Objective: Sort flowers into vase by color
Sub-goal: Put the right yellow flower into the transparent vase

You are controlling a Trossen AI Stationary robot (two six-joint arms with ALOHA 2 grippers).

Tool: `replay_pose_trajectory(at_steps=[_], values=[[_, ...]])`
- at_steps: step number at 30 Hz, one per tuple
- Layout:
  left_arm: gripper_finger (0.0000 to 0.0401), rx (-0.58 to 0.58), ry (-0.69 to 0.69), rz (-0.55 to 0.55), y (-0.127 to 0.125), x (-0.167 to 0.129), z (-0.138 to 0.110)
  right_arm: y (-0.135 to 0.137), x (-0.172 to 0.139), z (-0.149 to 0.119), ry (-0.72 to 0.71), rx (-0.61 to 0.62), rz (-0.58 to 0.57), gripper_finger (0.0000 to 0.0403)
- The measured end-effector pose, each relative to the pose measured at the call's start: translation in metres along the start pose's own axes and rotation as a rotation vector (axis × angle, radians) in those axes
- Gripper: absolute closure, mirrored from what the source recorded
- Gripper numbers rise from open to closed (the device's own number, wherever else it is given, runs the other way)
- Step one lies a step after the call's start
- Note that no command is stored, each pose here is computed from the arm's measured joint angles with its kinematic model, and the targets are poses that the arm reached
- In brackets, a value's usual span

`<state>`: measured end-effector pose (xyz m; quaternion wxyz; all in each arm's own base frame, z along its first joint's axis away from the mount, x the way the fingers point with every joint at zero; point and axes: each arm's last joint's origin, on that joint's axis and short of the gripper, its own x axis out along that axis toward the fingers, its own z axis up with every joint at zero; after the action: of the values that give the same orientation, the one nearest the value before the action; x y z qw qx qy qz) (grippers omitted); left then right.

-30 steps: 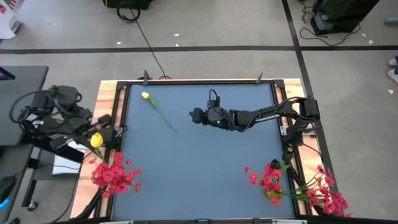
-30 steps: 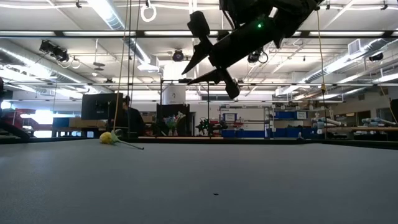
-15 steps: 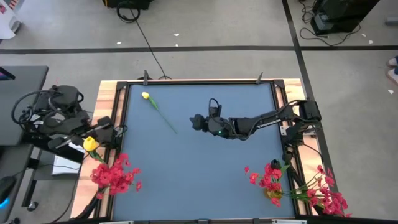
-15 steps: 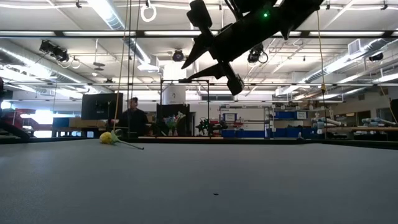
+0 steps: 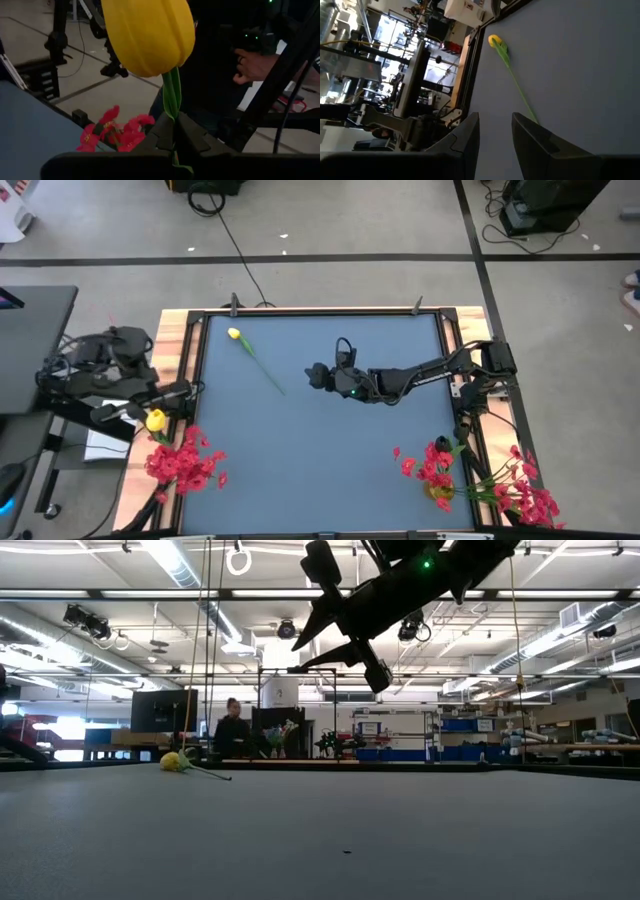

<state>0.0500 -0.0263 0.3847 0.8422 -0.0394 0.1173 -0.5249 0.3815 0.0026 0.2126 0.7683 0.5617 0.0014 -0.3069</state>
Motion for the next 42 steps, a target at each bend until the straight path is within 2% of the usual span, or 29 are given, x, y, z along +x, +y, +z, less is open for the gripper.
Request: replay_pose_trajectory(at_steps=[7, 11, 17, 23, 27, 31, 33, 37, 42], values=[[0.039, 0.025, -0.01, -0.001, 0.008, 0.005, -0.014, 0.001, -0.001, -0.002, 0.006, -0.013, 0.003, 0.028], [0.0366, 0.005, 0.003, 0.022, 0.01, 0.006, -0.018, 0.001, -0.001, -0.003, 0.025, -0.038, 0.008, 0.0278], [0.0287, -0.039, 0.04, 0.098, 0.012, 0.006, -0.023, 0.005, -0.001, -0.004, 0.092, -0.131, 0.068, 0.0256], [0.0194, -0.057, 0.046, 0.102, 0.011, 0.005, -0.023, 0.009, -0.001, -0.003, 0.085, -0.283, 0.11, 0.0245], [0.0154, -0.034, 0.034, 0.125, 0.006, 0.002, -0.016, 0.015, 0.002, 0.0, 0.091, -0.389, 0.123, 0.0245], [0.0135, -0.025, 0.059, 0.22, -0.002, -0.005, -0.009, 0.034, 0.023, -0.002, 0.15, -0.526, 0.168, 0.0245], [0.013, -0.034, 0.084, 0.245, -0.006, -0.007, -0.008, 0.037, 0.04, -0.006, 0.201, -0.577, 0.12, 0.0245], [0.0132, -0.121, 0.131, 0.221, -0.009, -0.008, -0.012, 0.042, 0.07, -0.011, 0.247, -0.672, 0.022, 0.0245], [0.0142, -0.221, 0.195, 0.212, -0.01, -0.008, -0.02, 0.05, 0.103, -0.014, 0.262, -0.696, 0.034, 0.0245]])
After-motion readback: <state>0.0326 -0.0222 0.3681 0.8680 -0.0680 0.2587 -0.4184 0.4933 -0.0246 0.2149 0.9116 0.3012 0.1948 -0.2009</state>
